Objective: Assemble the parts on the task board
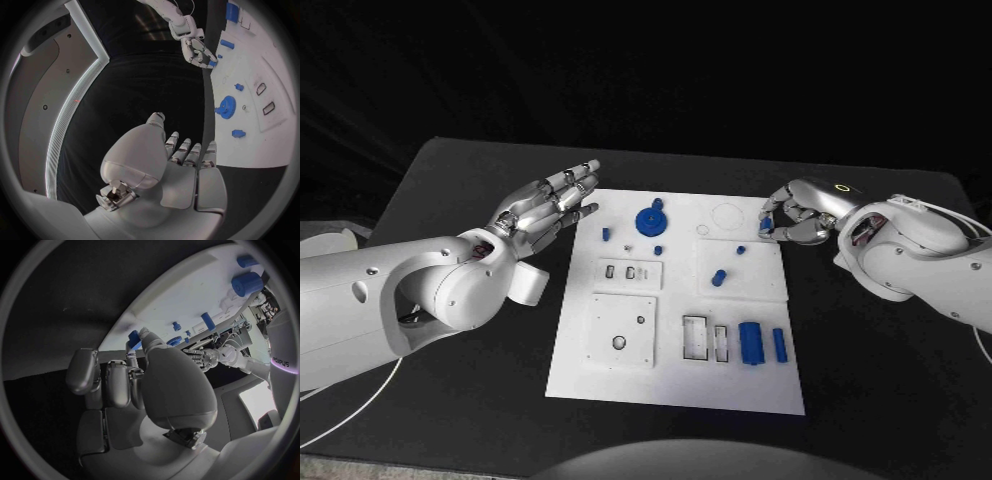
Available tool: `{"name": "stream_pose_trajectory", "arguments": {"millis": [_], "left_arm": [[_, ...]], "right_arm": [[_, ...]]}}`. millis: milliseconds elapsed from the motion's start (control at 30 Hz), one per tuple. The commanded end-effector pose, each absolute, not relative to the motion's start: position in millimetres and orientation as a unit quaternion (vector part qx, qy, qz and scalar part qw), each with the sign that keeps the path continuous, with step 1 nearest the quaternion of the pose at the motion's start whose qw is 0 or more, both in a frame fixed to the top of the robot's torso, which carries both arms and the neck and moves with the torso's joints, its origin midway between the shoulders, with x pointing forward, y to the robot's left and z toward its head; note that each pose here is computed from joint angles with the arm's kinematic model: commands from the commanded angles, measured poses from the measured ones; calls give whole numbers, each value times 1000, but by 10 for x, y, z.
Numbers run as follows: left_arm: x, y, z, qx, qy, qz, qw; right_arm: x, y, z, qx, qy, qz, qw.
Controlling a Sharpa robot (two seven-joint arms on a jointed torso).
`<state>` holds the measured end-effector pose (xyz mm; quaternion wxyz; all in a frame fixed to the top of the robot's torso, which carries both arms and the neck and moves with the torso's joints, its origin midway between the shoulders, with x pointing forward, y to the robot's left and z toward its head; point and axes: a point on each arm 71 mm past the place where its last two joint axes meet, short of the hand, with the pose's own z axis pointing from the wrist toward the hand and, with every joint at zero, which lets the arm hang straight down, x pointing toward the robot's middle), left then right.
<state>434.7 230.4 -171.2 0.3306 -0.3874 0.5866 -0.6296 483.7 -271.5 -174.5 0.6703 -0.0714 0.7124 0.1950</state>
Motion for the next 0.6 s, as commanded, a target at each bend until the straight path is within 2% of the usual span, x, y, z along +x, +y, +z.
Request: {"name": "stream_pose_trajectory", "arguments": {"millis": [33,233,433,600], "left_arm": [[4339,2286,-1710,-383,588,-636,321],[4336,2285,-1712,-383,589,-636,320],[4337,2278,-1714,-383,590,-636,318],[4338,2266,-1716,-382,591,-636,316]], "right_arm": [[4818,-2657,-1689,-74,688,212,690],[4761,-2416,-1548,-87,676,239,691],[4650,-1980,-1370,-150,657,266,689],[4576,-1651,-1346,-181,664,286,667]]}}
